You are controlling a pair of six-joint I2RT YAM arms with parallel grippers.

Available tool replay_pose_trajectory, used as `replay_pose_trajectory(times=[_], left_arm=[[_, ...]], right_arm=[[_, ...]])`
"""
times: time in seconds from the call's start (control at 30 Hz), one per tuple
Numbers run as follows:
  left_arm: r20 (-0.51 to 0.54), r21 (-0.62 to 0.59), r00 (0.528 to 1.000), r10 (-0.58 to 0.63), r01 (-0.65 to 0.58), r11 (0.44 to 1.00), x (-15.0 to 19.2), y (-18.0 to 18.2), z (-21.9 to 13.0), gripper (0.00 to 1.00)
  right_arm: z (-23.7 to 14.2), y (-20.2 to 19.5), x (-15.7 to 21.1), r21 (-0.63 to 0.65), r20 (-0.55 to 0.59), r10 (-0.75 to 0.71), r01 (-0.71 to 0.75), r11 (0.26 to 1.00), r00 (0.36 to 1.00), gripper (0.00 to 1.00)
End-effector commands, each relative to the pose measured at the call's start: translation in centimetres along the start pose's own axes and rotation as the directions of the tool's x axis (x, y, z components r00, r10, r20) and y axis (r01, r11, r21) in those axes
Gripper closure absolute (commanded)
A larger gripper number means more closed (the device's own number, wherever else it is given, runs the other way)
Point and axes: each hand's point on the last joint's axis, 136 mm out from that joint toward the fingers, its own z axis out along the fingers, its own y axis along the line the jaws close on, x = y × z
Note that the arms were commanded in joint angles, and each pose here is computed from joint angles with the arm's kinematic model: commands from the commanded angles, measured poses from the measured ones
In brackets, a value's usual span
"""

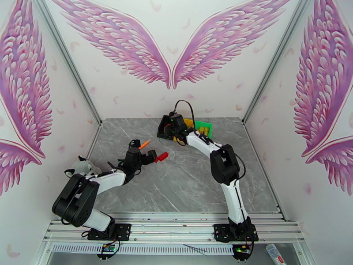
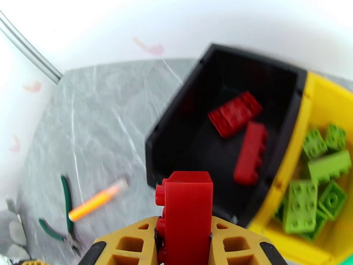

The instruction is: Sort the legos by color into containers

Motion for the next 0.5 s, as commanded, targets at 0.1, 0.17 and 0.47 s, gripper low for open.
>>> replay_pose_trajectory(times=[0.1, 0.17, 0.47], left_arm=[[-0.019, -0.092, 0.999, 0.043, -0.045, 0.995, 1.5, 2.1, -1.5, 0.01], [-0.024, -0.096, 0.999, 0.038, -0.041, 0.995, 1.9, 2.3, -1.6, 0.01], [-0.020, -0.102, 1.000, 0.023, -0.025, 0.994, 2.4, 2.7, -1.6, 0.01]], right_arm=[[2.3, -1.9, -2.9, 0.070, 0.048, 0.013, -0.016, 0.997, 0.999, 0.67], [2.8, -2.3, -3.5, 0.076, 0.054, 0.010, -0.015, 0.997, 0.998, 0.56], [1.2, -1.1, -3.3, 0.023, 0.034, -0.067, 0.066, 0.998, 0.997, 0.24]])
